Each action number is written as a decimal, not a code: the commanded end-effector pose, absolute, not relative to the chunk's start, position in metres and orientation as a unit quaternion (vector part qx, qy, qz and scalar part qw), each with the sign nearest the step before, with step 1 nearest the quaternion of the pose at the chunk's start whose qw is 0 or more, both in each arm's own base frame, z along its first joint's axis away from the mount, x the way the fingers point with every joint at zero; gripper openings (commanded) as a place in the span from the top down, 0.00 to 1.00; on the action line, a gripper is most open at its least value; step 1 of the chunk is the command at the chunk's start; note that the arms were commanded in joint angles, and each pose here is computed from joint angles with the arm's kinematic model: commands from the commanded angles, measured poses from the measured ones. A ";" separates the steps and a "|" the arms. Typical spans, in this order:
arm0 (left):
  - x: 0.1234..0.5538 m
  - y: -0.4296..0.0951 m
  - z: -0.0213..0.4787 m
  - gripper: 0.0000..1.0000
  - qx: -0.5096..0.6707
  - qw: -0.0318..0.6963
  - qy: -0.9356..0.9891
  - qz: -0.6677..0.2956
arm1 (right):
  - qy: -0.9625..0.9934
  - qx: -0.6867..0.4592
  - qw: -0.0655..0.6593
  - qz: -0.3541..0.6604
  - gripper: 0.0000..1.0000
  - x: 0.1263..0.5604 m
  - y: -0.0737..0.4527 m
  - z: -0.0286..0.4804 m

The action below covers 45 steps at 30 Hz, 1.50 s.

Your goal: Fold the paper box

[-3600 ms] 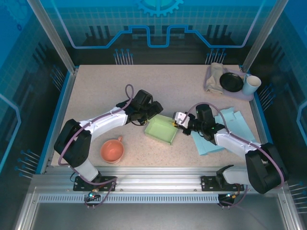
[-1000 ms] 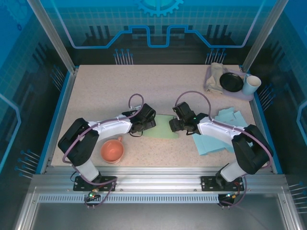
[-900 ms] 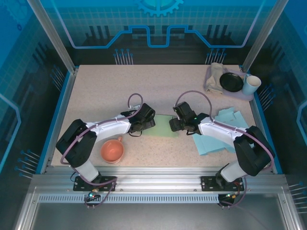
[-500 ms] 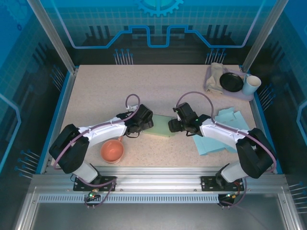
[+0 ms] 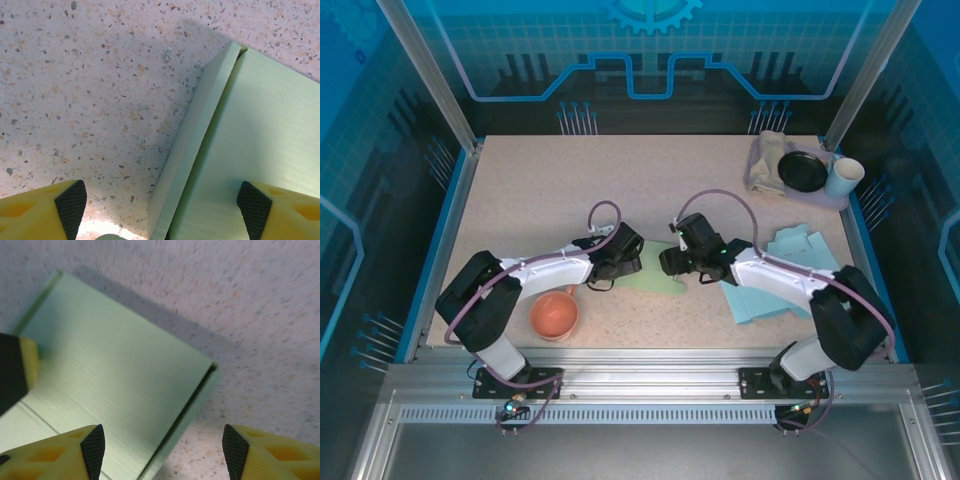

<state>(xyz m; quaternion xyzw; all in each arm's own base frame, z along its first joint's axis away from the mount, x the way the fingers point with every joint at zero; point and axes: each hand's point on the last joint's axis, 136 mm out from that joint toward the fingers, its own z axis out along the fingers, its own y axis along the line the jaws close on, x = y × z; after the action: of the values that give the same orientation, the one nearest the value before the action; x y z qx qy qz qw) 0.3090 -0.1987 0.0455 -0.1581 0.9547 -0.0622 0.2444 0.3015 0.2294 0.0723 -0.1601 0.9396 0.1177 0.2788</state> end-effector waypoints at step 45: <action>0.290 -0.187 0.083 0.07 -0.239 0.261 0.934 -0.041 | 0.942 -0.160 0.272 0.110 0.35 0.302 0.247 0.055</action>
<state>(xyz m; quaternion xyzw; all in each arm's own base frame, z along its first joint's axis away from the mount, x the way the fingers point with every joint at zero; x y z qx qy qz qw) 0.2846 -0.1846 0.0673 -0.2451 0.9376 -0.0349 0.2440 0.3092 0.2481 0.0607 -0.1500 0.9412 0.1229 0.2767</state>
